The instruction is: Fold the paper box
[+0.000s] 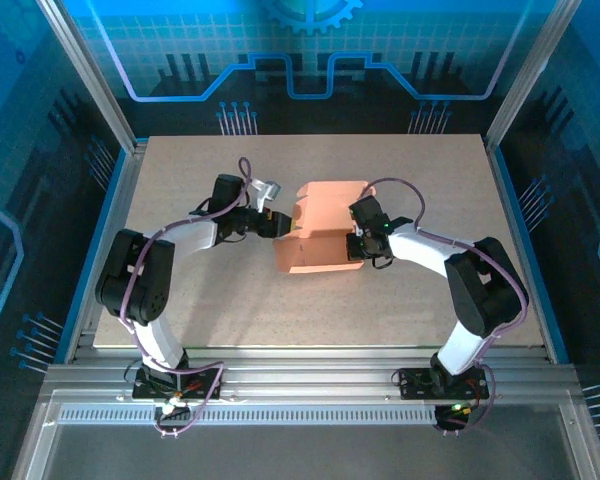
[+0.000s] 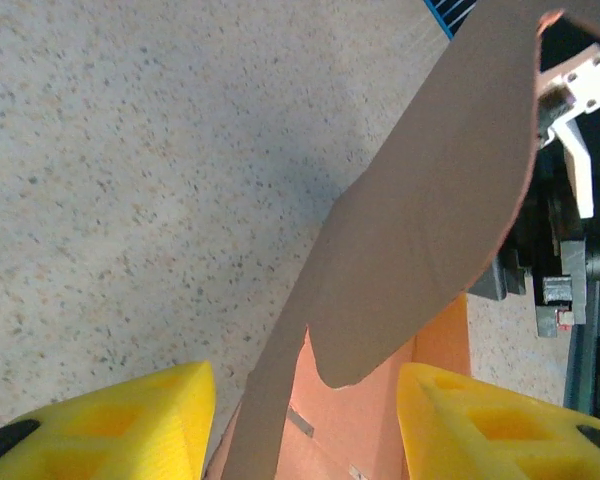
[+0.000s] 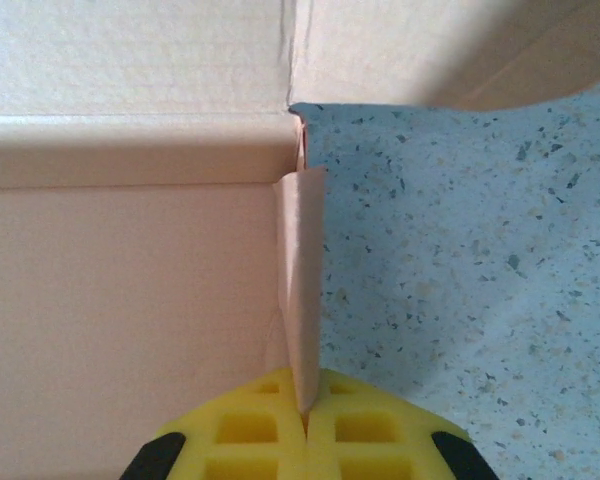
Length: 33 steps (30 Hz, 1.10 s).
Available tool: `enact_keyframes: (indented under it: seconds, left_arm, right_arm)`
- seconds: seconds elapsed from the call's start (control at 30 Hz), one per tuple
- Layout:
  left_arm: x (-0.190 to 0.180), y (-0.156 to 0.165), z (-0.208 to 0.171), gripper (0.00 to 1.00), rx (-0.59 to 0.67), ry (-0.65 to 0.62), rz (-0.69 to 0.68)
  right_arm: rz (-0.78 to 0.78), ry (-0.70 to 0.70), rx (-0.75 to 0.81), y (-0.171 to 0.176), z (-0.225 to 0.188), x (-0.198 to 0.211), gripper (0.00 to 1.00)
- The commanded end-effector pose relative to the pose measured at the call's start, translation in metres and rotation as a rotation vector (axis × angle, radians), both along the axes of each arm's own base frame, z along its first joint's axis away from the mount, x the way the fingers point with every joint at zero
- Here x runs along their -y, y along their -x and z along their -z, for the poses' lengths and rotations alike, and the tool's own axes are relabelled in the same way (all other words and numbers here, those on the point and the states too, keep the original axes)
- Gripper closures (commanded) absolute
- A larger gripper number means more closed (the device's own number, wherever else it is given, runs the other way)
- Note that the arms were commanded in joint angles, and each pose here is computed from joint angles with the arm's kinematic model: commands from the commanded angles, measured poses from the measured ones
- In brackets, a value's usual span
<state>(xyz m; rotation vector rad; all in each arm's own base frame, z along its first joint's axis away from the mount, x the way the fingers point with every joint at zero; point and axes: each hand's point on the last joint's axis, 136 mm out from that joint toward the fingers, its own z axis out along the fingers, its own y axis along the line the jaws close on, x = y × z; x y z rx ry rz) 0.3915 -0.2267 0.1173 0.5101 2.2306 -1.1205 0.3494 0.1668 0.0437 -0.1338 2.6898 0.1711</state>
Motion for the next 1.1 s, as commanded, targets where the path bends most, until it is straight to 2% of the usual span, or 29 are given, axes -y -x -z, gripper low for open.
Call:
enact_keyframes:
  seconds: [0.0,0.13,0.3,0.33,0.47,0.6,0.67,0.8,0.97,1.07]
  left_arm:
    - [0.007,0.005,0.008,0.49,-0.059,-0.028,0.012]
    - [0.004,0.000,0.014,0.60,-0.148,-0.037,-0.053]
    - [0.005,-0.002,0.013,0.61,-0.247,-0.011,-0.120]
    - [0.005,-0.002,0.012,0.65,-0.256,-0.005,-0.129]
    - [0.008,-0.002,0.010,0.65,-0.294,-0.016,-0.155]
    - [0.009,0.000,0.020,0.64,-0.316,-0.099,-0.180]
    - [0.009,0.003,0.023,0.59,-0.284,-0.130,-0.172]
    - [-0.002,0.004,0.018,0.38,-0.186,-0.200,-0.170]
    - [-0.023,0.003,-0.005,0.36,-0.057,-0.297,-0.220]
    - [-0.030,0.004,-0.023,0.34,-0.044,-0.298,-0.271]
  right_arm:
    - [0.021,-0.018,0.038,-0.012,-0.019,0.001,1.00]
    - [0.042,-0.012,0.055,-0.019,-0.024,0.002,1.00]
    - [0.054,-0.009,0.064,-0.023,-0.025,0.001,1.00]
    - [0.054,-0.011,0.063,-0.024,-0.025,0.001,1.00]
    - [0.058,0.013,0.059,-0.024,-0.020,0.001,1.00]
    - [0.076,0.065,0.068,-0.024,-0.019,0.004,1.00]
    - [0.077,0.079,0.072,-0.024,-0.018,0.004,1.00]
    - [0.073,0.081,0.073,-0.024,-0.017,0.006,1.00]
    - [0.079,0.084,0.067,-0.023,-0.016,0.010,1.00]
    - [0.084,0.084,0.057,-0.022,-0.013,0.010,1.00]
